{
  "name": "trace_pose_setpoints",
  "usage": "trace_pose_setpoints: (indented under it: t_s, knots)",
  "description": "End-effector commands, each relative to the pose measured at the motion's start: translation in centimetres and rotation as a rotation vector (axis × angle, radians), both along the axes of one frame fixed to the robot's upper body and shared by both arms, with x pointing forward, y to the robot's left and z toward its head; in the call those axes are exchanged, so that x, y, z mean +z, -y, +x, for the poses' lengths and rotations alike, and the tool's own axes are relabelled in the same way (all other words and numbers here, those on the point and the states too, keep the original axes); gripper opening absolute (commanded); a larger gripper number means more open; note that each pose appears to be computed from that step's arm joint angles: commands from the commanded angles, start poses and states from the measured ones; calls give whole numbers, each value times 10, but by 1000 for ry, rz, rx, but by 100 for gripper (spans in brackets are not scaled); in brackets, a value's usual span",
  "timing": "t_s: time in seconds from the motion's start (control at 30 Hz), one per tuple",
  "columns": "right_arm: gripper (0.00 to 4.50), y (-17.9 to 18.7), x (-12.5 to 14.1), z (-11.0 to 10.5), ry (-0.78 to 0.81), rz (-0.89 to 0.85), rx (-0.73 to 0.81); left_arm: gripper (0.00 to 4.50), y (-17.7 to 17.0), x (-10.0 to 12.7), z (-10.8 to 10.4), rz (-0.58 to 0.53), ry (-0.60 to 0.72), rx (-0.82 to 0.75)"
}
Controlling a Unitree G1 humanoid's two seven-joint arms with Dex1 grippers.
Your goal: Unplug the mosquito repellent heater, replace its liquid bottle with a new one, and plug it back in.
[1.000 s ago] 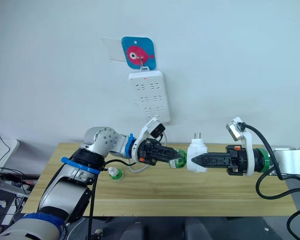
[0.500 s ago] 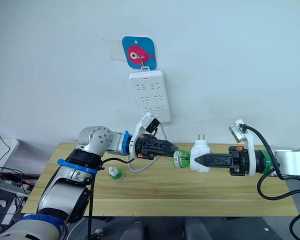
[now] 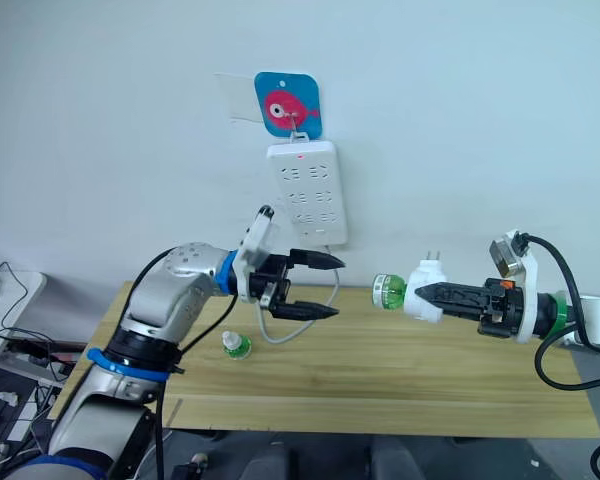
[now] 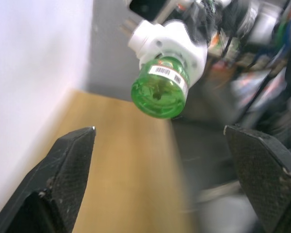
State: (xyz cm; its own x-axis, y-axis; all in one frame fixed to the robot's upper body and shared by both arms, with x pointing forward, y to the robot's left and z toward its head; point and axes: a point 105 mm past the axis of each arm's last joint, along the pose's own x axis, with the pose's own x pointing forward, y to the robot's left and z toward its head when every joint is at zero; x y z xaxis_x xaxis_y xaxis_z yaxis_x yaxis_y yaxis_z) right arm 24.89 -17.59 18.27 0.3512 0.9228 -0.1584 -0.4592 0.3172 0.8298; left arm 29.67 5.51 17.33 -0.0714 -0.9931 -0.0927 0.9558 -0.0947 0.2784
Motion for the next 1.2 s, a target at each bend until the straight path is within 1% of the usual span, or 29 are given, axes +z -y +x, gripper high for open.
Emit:
trace_pose_setpoints:
  t_s: [0.03,0.1,0.17,0.23,0.3,0.37,0.47,0.6,0.87,1.13,1.17,1.2]
  knots:
    - [302,-2,21,1,62,51,24,446,9,18,-1,-94,496,-2]
    - [302,-3,23,1,68,57,35,446,13,21,-1,-142,674,-7]
    - [302,-5,24,-1,70,59,52,446,18,28,-3,-213,809,-1]
    - [302,-8,25,-2,73,63,66,446,23,31,-7,-257,906,-28]
    - [302,-10,25,-3,77,64,76,446,27,29,-7,-276,948,-37]
    - [302,-12,26,-3,83,69,86,446,32,29,-5,-296,955,-33]
    - [302,-13,27,-4,90,76,93,446,40,30,-9,-322,970,-65]
    - [302,-15,29,-5,98,80,106,446,43,25,-13,-320,971,-103]
    - [302,-17,30,-8,108,87,122,446,42,20,-12,-309,969,-107]
    - [302,-21,30,-11,111,92,142,446,48,29,-14,-357,1007,-110]
    - [302,-21,29,-11,110,91,142,406,48,29,-15,-359,1009,-111]
    - [302,-20,29,-11,108,91,142,384,47,29,-15,-357,1009,-115]
